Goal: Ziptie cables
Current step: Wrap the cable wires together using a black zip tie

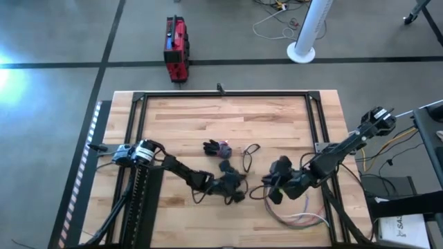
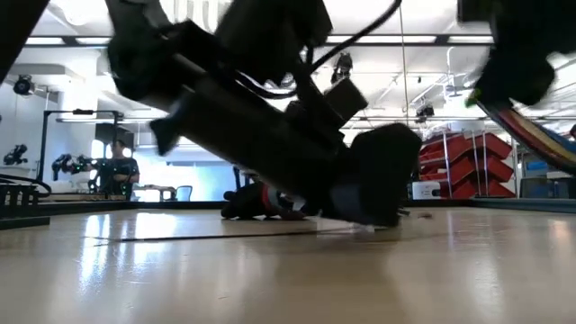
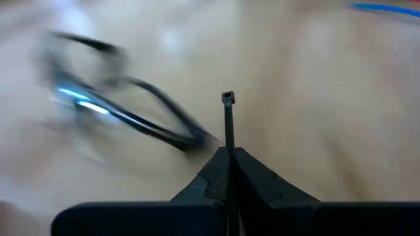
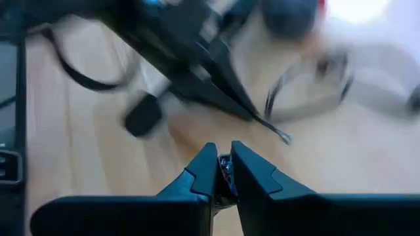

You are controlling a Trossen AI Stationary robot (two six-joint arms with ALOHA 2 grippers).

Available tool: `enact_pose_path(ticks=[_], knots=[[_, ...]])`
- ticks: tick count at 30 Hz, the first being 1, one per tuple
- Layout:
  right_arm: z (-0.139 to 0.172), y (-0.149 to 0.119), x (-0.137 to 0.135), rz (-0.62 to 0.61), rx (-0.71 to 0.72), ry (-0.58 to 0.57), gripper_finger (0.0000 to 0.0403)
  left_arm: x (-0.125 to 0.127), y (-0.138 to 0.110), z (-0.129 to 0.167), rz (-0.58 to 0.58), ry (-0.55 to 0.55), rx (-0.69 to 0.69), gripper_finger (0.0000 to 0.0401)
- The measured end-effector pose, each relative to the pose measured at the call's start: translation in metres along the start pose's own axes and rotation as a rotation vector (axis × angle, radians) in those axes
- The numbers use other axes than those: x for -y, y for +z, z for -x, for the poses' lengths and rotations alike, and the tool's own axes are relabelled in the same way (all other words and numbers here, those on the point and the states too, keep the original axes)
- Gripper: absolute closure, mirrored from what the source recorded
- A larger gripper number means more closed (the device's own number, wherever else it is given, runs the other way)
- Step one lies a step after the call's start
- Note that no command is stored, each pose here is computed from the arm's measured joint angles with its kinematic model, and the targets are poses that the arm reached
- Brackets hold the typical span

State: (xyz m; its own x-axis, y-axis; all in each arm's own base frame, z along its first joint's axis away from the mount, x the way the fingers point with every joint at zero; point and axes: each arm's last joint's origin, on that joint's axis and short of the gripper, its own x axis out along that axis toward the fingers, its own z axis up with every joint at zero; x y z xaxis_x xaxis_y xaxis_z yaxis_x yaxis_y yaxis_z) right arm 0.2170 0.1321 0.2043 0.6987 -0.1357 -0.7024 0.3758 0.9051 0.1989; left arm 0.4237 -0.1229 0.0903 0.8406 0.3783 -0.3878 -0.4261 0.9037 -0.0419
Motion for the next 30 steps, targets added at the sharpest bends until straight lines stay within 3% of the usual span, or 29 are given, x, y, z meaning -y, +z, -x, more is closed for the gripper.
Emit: enact_pose_path(ticks=[6, 10, 18, 24, 30], knots=[[0.015, 0.024, -0.015, 0.294, 0.169, -0.054, 0.0388, -0.011, 0.016, -0.003, 0.05, 0.095, 0.061, 0.0401], [0.015, 0.03, -0.021, 0.422, 0.231, -0.141, 0.0388, -0.012, 0.015, -0.004, 0.023, 0.099, 0.059, 0.0401], [0.001, 0.034, -0.037, 0.543, 0.313, -0.114, 0.0388, 0.002, 0.009, 0.005, -0.093, 0.019, 0.051, 0.0401], [-0.008, 0.034, -0.048, 0.621, 0.345, -0.053, 0.0388, 0.003, 0.009, 0.006, -0.101, 0.013, 0.048, 0.0401], [-0.013, 0.035, -0.055, 0.671, 0.363, 0.02, 0.0385, 0.006, 0.008, 0.006, -0.106, -0.08, 0.019, 0.0401]])
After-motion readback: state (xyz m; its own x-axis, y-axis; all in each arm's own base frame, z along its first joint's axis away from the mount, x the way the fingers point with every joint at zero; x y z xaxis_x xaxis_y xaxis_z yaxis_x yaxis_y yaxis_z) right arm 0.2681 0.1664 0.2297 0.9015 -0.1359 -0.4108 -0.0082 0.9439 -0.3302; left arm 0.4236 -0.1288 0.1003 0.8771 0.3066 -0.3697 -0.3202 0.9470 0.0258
